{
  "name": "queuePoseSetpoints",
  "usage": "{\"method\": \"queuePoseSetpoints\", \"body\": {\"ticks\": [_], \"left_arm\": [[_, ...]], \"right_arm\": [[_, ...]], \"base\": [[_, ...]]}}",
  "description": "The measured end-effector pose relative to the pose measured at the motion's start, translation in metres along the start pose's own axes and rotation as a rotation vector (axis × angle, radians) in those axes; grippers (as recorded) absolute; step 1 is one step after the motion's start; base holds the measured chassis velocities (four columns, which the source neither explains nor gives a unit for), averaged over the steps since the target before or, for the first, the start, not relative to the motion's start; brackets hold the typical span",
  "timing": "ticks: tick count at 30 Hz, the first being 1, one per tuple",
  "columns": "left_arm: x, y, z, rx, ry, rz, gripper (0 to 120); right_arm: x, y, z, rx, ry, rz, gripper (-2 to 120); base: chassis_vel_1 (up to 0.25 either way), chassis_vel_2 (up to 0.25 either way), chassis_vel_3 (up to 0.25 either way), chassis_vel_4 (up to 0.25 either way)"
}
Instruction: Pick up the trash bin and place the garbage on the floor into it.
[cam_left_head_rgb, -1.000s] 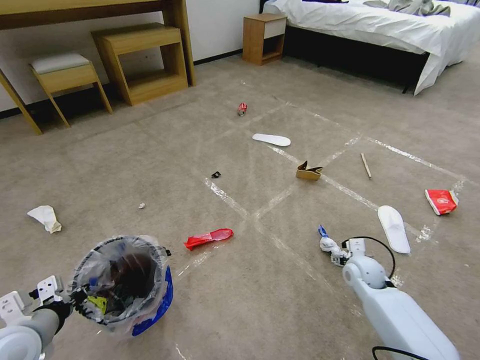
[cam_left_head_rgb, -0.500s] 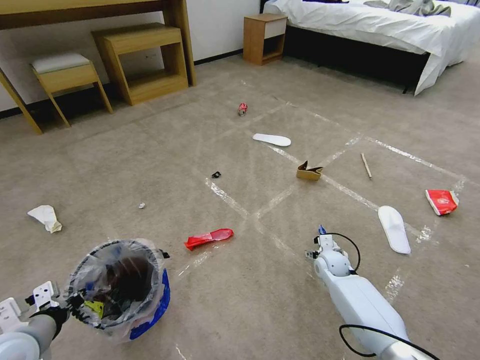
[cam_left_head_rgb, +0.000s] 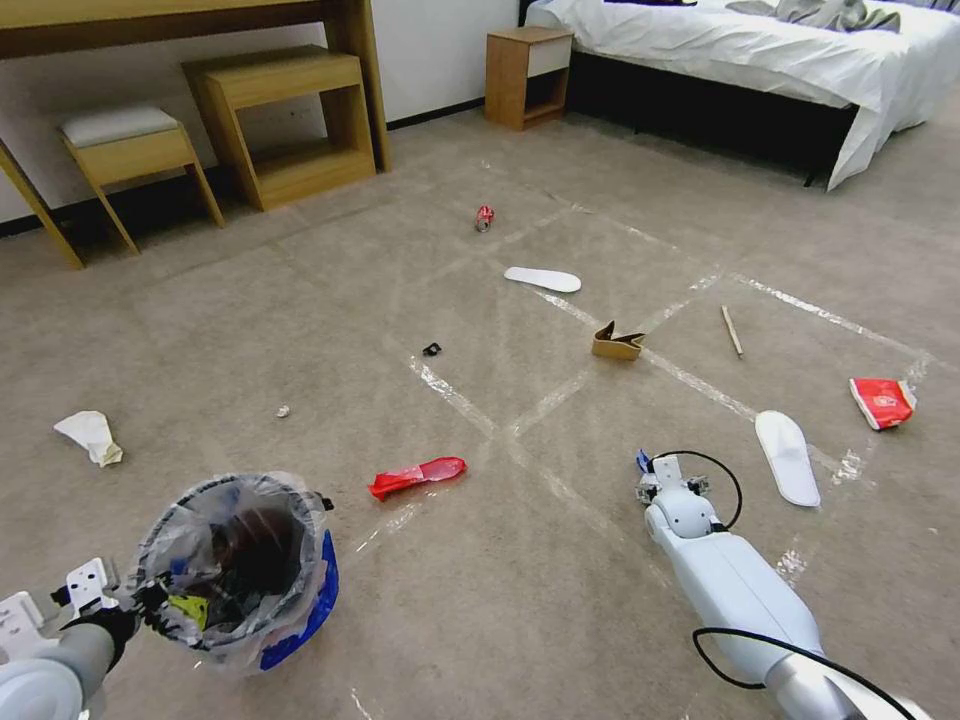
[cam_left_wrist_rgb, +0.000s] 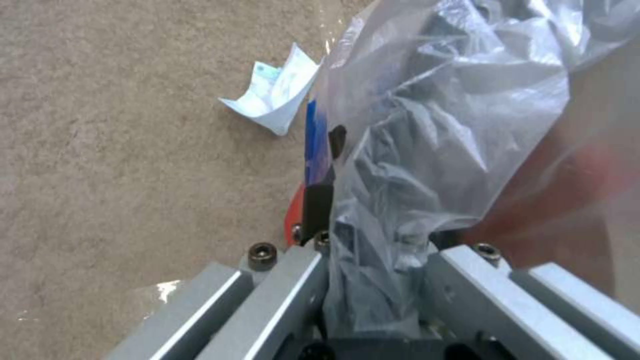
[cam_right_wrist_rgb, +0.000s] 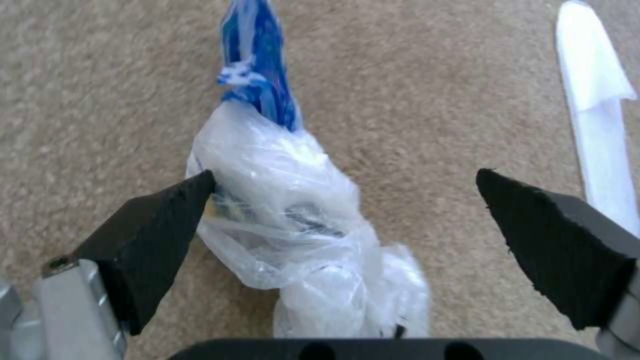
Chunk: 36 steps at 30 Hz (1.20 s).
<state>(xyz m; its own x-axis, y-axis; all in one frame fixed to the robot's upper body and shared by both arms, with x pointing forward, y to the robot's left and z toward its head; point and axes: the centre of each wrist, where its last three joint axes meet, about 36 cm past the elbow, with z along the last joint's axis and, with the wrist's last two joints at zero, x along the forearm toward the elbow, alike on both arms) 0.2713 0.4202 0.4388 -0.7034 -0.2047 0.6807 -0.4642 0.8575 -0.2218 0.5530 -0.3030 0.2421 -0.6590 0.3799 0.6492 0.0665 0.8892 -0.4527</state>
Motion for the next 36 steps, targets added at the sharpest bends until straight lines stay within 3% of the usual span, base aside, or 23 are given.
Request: {"method": "queuePoseSetpoints", "body": {"ticks": [14, 29, 34, 36], "left_arm": [[0.002, 0.005, 0.007, 0.001, -0.007, -0.011, 0], [0.004, 0.002, 0.009, -0.003, -0.015, -0.007, 0], [0.005, 0.003, 0.009, -0.004, -0.017, -0.009, 0], [0.006, 0.001, 0.008, -0.005, -0.021, -0.006, 0]], "right_arm": [[-0.008, 0.022, 0.012, 0.036, 0.016, -0.011, 96], [0.000, 0.026, 0.027, 0.020, 0.026, -0.014, 39], [0.002, 0.026, 0.030, 0.015, 0.026, -0.016, 26], [0.007, 0.022, 0.032, -0.006, 0.017, -0.022, 14]], "base": [[0.000, 0.000, 0.000, 0.000], [0.000, 0.000, 0.000, 0.000], [0.000, 0.000, 0.000, 0.000], [0.000, 0.000, 0.000, 0.000]]}}
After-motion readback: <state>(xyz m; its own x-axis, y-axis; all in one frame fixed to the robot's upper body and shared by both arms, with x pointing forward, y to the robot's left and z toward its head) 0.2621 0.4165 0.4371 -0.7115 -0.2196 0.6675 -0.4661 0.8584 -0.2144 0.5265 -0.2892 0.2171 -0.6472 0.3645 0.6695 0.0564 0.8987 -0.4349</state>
